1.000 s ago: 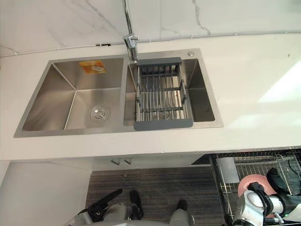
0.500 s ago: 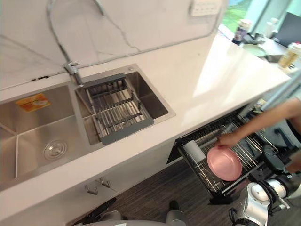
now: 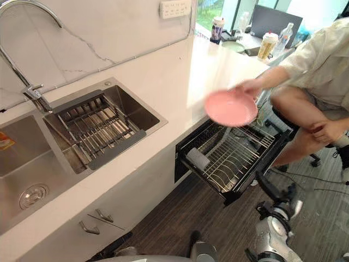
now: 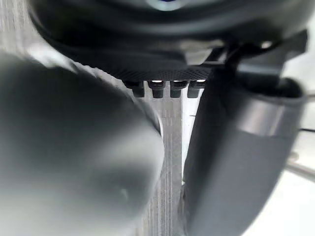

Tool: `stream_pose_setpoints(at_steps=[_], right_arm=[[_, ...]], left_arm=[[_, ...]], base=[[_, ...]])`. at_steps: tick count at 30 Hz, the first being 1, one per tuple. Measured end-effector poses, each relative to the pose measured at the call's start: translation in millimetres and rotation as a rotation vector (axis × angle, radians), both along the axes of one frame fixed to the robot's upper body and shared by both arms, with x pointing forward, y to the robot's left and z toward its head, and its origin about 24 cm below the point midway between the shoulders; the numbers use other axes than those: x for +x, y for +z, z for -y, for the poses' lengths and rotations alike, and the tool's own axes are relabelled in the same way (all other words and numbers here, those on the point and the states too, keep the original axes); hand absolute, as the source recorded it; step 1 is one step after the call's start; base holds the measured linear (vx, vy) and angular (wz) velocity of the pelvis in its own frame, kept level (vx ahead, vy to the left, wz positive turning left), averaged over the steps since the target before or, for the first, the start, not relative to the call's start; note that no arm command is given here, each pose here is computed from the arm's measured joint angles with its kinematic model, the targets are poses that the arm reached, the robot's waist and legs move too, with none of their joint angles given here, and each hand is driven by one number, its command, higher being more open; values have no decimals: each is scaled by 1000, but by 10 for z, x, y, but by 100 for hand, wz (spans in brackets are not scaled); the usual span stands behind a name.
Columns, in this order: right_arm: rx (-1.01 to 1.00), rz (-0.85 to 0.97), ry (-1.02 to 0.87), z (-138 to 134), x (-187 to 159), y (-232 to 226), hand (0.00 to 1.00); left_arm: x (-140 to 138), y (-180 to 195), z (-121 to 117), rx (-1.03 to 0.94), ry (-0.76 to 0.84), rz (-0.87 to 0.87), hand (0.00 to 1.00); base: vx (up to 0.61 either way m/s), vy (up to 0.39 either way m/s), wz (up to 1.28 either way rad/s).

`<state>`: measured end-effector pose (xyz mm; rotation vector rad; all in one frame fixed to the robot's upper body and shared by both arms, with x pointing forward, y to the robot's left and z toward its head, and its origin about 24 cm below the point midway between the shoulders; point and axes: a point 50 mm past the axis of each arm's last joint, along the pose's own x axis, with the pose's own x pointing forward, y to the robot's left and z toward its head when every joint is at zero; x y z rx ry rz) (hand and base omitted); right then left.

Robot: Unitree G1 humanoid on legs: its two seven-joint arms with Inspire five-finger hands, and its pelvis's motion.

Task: Walk over to the sink, pick up the cup, carry it to the dishwasher, place the cup inside the dishwasher, then close the dishwasher door

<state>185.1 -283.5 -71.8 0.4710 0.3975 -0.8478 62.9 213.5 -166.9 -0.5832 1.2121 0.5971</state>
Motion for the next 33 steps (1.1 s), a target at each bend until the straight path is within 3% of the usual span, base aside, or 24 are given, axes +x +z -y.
stream_pose_setpoints(at_steps=[4,14,29,33], right_arm=[[118,19,14,-261,-1,-135,100],[119,75,-131,-29,-117,-123,100],[106,23,-210,-62,-146,-140,100],[22,-98,-191,-70,-141,-112,100]], left_arm=[[-61,-19,-3,-3,32,-29,100],[-137,-38,13,3,38,-38,100],[-177,-39,1,18,8,-45,100],[-181,-39,0,18,7,-46,100]], base=[[79,-64,3],[33,52,36],[-24,12,17],[20,6,-2]])
